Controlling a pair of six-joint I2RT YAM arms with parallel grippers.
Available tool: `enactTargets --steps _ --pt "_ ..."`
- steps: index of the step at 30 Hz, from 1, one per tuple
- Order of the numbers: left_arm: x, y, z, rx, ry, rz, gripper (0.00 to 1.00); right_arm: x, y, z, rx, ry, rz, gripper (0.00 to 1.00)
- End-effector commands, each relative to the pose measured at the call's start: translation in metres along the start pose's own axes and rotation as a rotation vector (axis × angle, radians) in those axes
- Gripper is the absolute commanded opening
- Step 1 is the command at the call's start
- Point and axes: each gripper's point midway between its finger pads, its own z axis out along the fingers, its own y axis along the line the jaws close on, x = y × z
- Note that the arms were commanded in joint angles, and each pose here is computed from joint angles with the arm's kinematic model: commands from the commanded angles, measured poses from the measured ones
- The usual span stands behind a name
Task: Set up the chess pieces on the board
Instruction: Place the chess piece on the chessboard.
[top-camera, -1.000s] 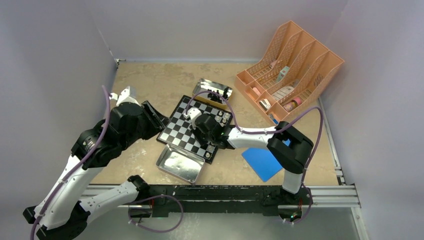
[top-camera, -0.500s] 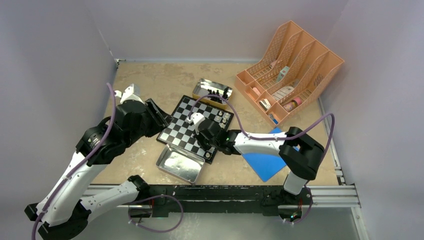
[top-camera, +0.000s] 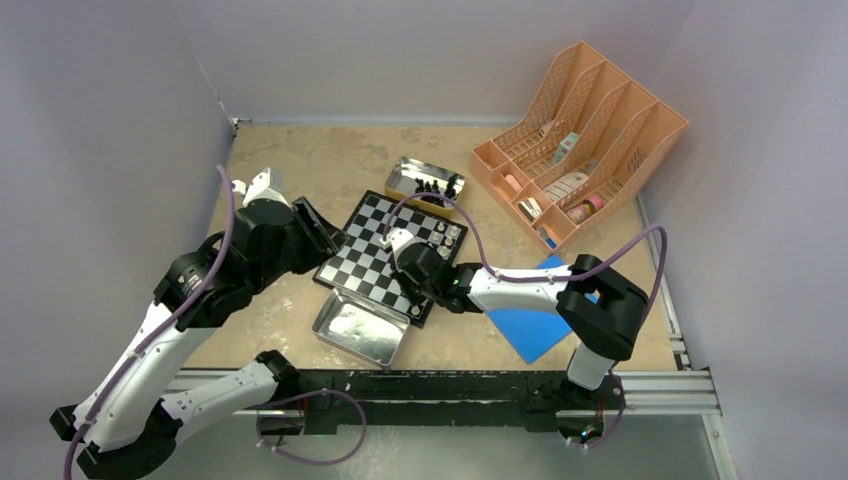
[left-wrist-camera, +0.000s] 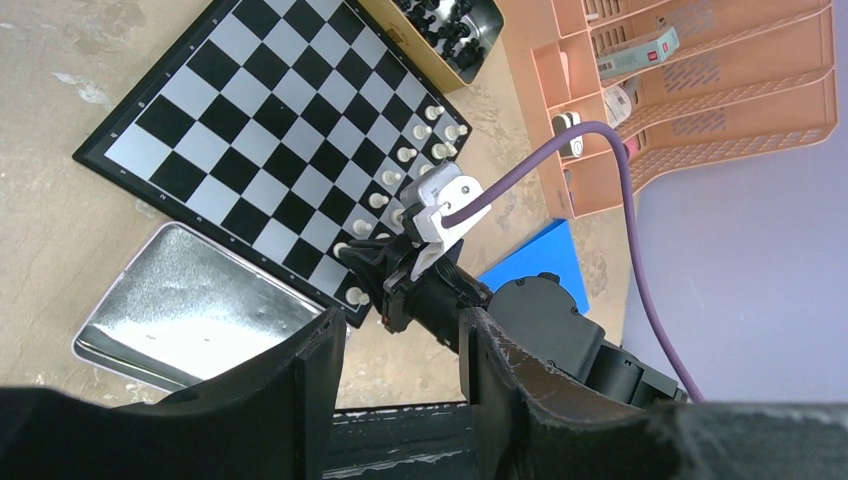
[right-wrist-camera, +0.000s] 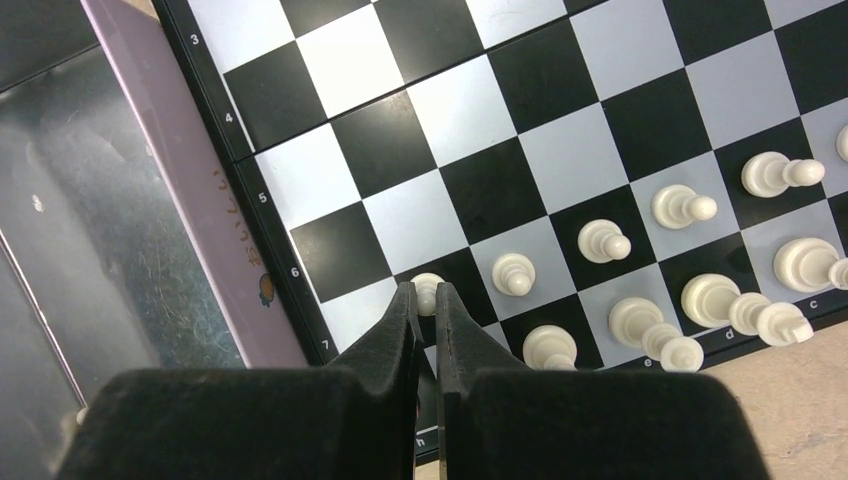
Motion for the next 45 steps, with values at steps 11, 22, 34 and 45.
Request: enactTargets --steps 11,22,34,45 --pt "-0.007 -0.007 -0.004 0.042 -0.031 -0.002 0.46 0.007 -0.007 0.0 0.05 0.011 0.04 0.07" --pt "-0.011 -0.007 -0.006 0.046 -0.047 0.017 0.46 -0.007 -0.006 -0.006 0.05 -0.022 0.038 0.17" --pt "-0.01 -0.001 -0.011 0.033 -0.041 0.017 0.46 -0.041 0.001 -0.024 0.016 -0.088 0.026 0.27" --pt "0.012 0.016 0.001 0.003 0.006 -0.002 0.45 -0.082 0.015 -0.062 -0.041 -0.138 0.061 0.27"
